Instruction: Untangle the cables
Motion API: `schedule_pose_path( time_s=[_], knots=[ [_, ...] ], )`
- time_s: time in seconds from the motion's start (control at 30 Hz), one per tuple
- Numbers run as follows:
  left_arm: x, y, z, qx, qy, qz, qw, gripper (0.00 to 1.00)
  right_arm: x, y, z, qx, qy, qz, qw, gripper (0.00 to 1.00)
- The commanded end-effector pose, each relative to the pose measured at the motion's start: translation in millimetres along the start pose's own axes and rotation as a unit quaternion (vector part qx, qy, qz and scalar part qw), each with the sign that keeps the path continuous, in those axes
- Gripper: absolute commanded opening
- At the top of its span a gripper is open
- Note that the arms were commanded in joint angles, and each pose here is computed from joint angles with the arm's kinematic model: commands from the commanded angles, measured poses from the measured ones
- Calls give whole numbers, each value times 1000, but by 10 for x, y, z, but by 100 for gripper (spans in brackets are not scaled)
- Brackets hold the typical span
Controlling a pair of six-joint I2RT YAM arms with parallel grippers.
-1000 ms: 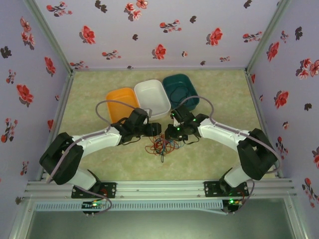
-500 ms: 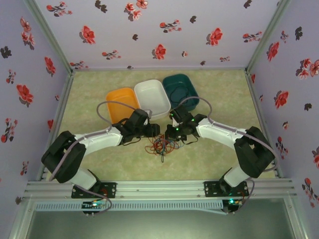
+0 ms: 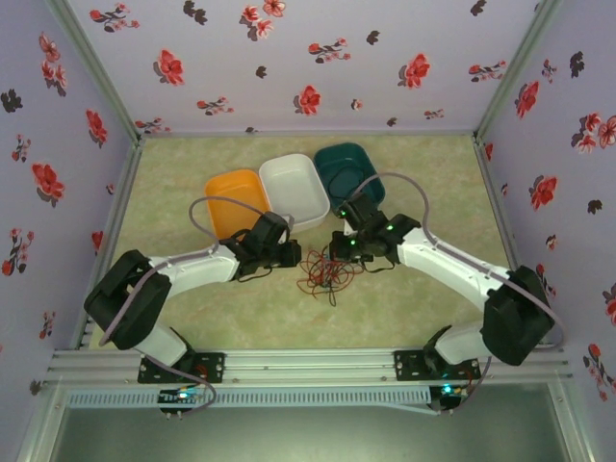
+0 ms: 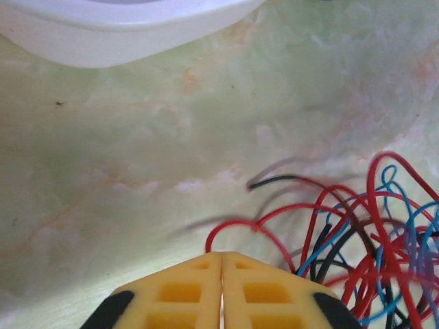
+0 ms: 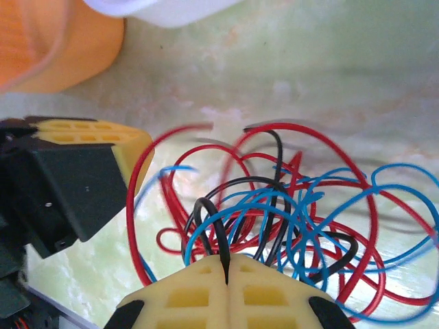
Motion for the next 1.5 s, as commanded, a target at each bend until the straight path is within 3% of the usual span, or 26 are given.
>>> schedule_pose_path(
  time_s=[0.0, 0.3, 0.83, 1.47],
  knots=[
    [30, 51, -57, 1, 12, 19, 1000, 4, -227, -22, 110, -9, -30, -12, 999, 0],
    [-15, 66, -54, 3, 8, 26, 1000, 1, -441, -59, 190, -10, -60, -6, 998, 0],
    [-367, -322, 225, 52, -67, -56, 995, 52, -772, 181, 348, -61, -77, 32, 995, 0],
    [-378, -513, 272, 82, -82, -79, 990, 100, -1625, 549, 401, -156, -182, 113, 964, 0]
  ],
)
Point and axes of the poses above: each hand's point on the last joint's axis, 136 mm out from that joint toward the fingers, its own x axis out along the fingers, its own y axis along the line the jaws close on, z = x × y, the point moved 6 cm from there along -x, back along the fingers, and after that the axes turned 9 degrees about -x, right-handed, at the moved point
